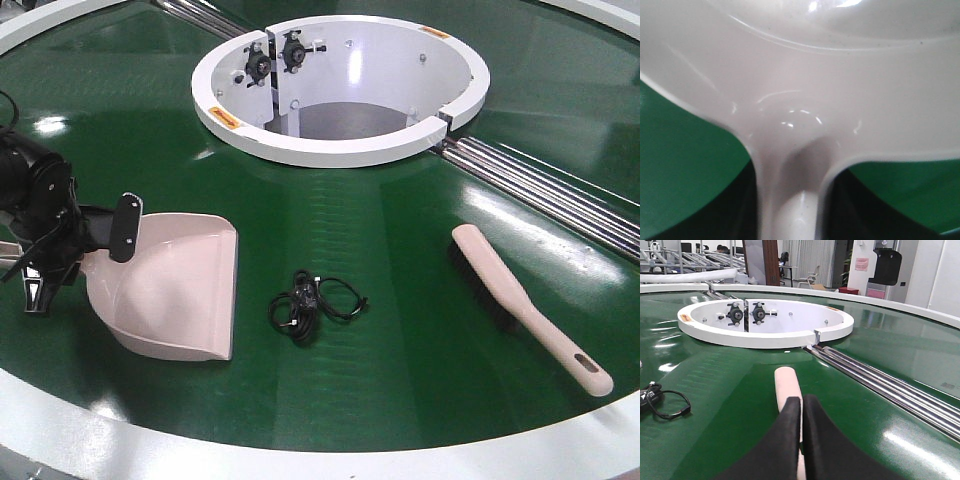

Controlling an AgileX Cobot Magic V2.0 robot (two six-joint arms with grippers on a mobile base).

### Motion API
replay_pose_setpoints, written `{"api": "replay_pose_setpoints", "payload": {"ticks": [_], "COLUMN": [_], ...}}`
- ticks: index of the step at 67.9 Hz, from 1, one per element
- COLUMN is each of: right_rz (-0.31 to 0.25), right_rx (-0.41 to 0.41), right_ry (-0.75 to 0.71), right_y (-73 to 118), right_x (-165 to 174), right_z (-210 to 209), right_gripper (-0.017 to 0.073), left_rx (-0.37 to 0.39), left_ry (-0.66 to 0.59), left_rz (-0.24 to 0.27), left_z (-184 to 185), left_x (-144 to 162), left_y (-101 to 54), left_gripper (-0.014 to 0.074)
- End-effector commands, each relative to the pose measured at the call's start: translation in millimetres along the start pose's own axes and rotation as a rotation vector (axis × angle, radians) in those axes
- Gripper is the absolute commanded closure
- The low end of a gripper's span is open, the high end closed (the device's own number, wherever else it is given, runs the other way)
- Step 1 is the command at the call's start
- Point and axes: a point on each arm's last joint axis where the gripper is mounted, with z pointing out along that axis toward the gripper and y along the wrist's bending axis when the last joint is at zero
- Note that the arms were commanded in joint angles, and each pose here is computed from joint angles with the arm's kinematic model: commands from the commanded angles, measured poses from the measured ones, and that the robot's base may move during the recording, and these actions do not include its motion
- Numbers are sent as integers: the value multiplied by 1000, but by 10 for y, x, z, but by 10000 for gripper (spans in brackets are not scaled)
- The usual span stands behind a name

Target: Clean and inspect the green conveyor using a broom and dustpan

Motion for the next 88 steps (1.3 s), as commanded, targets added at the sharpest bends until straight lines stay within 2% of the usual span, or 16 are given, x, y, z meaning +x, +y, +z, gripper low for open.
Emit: {"api": "replay_pose_setpoints", "payload": {"ticks": [1, 15, 24, 34, 42, 54, 66, 75, 84, 88], "right_rz": [-6, -6, -12, 13, 31, 34, 36, 49, 60, 91], "right_rx": [13, 14, 19, 28, 29, 14, -4, -18, -22, -25], "right_ry": [-83, -85, -162, -270, -299, -125, 80, 206, 235, 255], "right_y": [-9, -9, -14, -37, -68, -108, -140, -147, -146, -138], "right_x": [-64, -65, -140, -380, -685, -1095, -1432, -1531, -1541, -1507], "right_z": [-9, -9, -19, -73, -116, 61, 446, 716, 890, 958], "right_gripper": [568, 568, 568, 568, 568, 568, 568, 568, 568, 568], "left_rx": [-105, -105, -105, -105, -105, -105, -105, -105, -105, -105], "left_ry": [-6, -6, -6, -6, -6, -6, -6, -6, -6, -6], "left_rz": [-9, -9, -9, -9, -9, -9, -9, -9, -9, -9], "left_z": [-240, -240, -240, -240, -240, -240, -240, -240, -240, -240], "left_x": [51, 51, 51, 51, 51, 51, 51, 51, 51, 51], "left_y": [115, 115, 115, 115, 115, 115, 115, 115, 115, 115], "left_gripper": [559, 556, 555, 555, 555, 555, 555, 555, 555, 555]}}
